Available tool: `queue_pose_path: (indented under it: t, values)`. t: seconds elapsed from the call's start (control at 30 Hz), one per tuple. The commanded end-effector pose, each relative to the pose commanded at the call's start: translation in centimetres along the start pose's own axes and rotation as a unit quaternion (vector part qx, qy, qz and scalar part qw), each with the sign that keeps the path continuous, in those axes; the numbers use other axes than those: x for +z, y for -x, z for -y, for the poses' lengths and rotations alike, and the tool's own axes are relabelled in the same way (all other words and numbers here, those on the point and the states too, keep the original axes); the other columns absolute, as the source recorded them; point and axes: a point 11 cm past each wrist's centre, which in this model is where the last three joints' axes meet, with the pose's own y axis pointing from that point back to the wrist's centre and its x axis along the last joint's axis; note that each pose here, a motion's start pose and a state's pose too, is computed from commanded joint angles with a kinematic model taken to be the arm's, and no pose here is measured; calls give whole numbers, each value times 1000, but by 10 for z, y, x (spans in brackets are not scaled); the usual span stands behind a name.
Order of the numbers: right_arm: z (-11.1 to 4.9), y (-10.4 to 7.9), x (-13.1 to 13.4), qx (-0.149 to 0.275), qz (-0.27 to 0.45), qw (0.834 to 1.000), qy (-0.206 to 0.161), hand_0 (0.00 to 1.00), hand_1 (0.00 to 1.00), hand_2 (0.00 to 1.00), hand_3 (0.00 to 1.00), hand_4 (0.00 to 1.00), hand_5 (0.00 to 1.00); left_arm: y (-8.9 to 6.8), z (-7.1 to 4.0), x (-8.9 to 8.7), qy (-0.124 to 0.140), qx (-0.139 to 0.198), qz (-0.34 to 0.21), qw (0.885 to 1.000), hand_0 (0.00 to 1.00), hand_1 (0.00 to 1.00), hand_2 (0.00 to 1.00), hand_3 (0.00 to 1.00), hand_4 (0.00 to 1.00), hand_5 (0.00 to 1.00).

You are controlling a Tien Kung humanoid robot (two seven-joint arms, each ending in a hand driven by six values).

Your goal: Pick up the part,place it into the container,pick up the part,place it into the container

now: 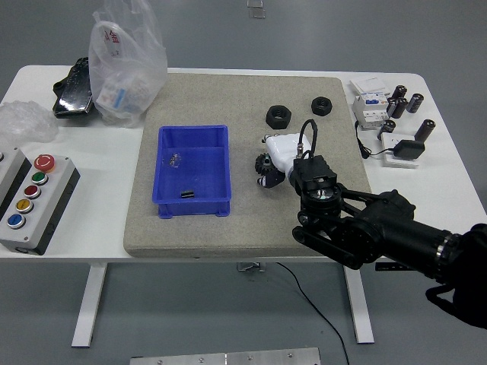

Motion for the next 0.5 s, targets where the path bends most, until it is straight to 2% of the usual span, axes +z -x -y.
queue_pose_path:
  t: [0.1,0.13,0.3,0.33,0.5]
  values:
    - [0,2,-2,4,14,1000,-6,262,573,702,710,531,273,0,0,0,0,0,0,1000,643,572,563,628,730,339]
    - [-1,3,-2,5,17,1000,-8,229,475,506,523,166,155,0,0,0,0,0,0,1000,642,572,562,628,730,339]
    - [-1,7,-4,5,29,999,-17,229,475,506,523,166,155,0,0,1,1,0,0,1000,642,572,562,628,730,339]
    - [-1,8,-3,5,30,999,-17,224,452,325,383,181,28,0,0,1,1,-1,1,1000,642,572,563,628,730,339]
    - [-2,11,-1,7,33,999,-18,224,452,325,383,181,28,0,0,1,2,-1,1,1000,642,572,563,628,730,339]
